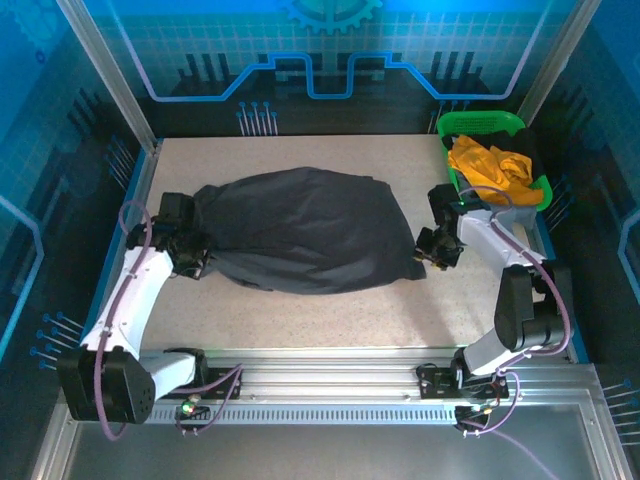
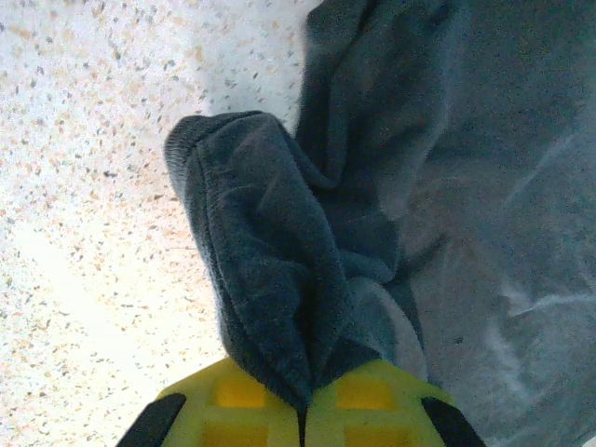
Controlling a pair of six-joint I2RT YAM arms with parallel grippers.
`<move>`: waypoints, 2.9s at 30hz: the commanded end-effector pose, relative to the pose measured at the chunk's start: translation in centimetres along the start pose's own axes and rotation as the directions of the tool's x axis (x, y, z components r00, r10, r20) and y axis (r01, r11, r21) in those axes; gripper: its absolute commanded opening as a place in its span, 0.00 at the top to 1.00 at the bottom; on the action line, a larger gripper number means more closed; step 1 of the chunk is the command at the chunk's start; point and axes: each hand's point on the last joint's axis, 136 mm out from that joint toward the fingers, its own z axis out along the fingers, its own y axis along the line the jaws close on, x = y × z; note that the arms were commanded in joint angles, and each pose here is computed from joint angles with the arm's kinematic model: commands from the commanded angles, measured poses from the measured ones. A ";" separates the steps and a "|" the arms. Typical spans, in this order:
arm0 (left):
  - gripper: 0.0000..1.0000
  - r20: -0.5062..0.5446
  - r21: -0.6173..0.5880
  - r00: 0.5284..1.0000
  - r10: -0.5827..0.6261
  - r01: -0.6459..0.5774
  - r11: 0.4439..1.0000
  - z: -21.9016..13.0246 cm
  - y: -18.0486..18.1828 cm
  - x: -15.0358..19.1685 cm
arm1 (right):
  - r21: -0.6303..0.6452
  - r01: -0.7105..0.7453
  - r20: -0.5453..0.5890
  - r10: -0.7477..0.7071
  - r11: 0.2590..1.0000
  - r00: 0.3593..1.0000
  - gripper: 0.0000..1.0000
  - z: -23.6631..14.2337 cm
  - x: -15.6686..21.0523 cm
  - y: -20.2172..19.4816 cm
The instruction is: Fold and stack the t-shirts
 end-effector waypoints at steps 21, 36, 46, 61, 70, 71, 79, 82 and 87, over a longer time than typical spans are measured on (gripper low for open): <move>1.00 0.017 -0.045 0.998 0.060 -0.059 0.997 -0.4 1.3 -0.4 | 0.029 -0.363 -0.208 0.360 0.931 0.909 0.54 6.7 0.6 -0.6; 1.00 0.017 0.037 0.999 0.045 -0.046 0.998 -0.6 -0.6 -0.5 | -0.127 -0.232 -0.075 0.224 0.964 0.972 1.00 4.6 -4.7 4.3; 1.00 0.028 0.347 0.996 0.087 -0.092 0.933 -5.4 -11.3 -2.0 | -0.412 0.095 0.334 0.053 0.906 0.941 1.00 -12.0 -11.0 14.6; 1.00 0.329 0.786 0.944 -0.006 -0.271 0.555 -28.7 -20.7 -6.3 | -0.527 0.480 0.813 0.251 0.701 0.526 1.00 -43.4 -10.8 15.0; 1.00 0.313 0.869 0.941 -0.126 -0.230 0.439 -35.1 -20.2 -7.9 | -0.545 0.523 0.835 0.367 0.656 0.410 1.00 -50.0 -8.3 10.5; 1.00 0.274 0.876 0.955 -0.115 -0.199 0.438 -34.4 -21.1 -7.9 | -0.548 0.520 0.832 0.364 0.654 0.419 1.00 -49.8 -8.7 10.7; 1.00 0.013 0.835 1.000 0.027 -0.026 0.549 -24.5 -28.7 -8.4 | -0.603 0.525 0.777 0.292 0.601 0.558 1.00 -44.7 -14.6 16.4; 1.00 -0.039 0.832 0.998 0.057 0.001 0.555 -21.7 -31.7 -9.2 | -0.624 0.519 0.752 0.269 0.583 0.602 1.00 -42.9 -17.4 18.9; 1.00 -0.048 0.866 0.995 0.089 -0.003 0.500 -21.5 -35.7 -11.3 | -0.645 0.542 0.744 0.281 0.539 0.606 1.00 -43.9 -20.6 21.3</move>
